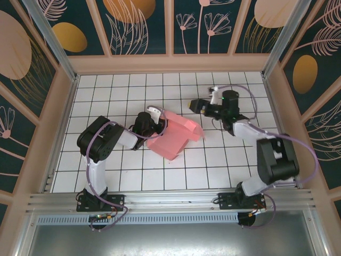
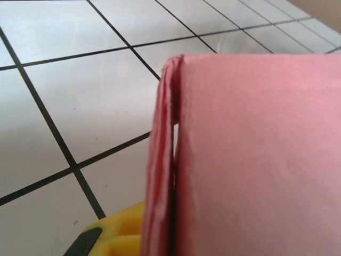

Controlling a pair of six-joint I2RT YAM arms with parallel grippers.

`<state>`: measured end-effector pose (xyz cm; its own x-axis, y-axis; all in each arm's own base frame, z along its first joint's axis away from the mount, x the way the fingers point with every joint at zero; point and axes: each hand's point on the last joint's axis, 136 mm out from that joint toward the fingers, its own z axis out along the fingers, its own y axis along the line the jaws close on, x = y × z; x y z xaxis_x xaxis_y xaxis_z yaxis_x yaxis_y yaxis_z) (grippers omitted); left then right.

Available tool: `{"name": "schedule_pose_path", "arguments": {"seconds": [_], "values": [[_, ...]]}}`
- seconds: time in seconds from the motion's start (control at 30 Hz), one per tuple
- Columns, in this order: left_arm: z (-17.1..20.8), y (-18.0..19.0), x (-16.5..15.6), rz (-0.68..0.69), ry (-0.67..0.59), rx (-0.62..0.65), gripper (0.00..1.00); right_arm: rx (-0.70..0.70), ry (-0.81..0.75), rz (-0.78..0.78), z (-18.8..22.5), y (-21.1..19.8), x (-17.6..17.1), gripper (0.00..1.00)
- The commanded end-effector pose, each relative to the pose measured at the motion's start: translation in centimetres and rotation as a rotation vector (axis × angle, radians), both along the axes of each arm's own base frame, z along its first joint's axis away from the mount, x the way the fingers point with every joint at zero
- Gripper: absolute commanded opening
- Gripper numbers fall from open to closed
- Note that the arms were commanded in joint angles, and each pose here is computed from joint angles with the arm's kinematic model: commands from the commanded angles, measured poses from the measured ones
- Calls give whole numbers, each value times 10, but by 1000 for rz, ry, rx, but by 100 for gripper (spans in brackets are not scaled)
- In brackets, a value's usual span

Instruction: Fold the paper box

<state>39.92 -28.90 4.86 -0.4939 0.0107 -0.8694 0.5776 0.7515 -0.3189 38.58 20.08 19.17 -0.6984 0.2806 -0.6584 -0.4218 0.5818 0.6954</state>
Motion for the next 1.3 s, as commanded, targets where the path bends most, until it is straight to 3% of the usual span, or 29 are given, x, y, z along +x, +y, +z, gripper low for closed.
{"name": "schedule_pose_path", "arguments": {"seconds": [0.0, 0.2, 0.33, 0.53, 0.8, 1.27], "values": [[42, 1, 15, 64, -30, -148, 0, 59, -142, -227, 42, -54, 4, 83], [84, -1, 27, 79, 22, -380, 0, 211, -200, -425, 65, -126, -27, 81], [105, -6, 29, 27, 74, -546, 0, 253, -192, -422, 57, -130, -45, 77], [121, -12, 26, -34, 87, -642, 0, 288, -171, -287, 48, -92, -56, 74], [129, -15, 29, -34, 139, -729, 0, 402, -185, -87, 71, -26, -58, 73], [125, -17, 30, -41, 149, -726, 0, 413, -197, 94, 84, 31, -54, 71]]}}
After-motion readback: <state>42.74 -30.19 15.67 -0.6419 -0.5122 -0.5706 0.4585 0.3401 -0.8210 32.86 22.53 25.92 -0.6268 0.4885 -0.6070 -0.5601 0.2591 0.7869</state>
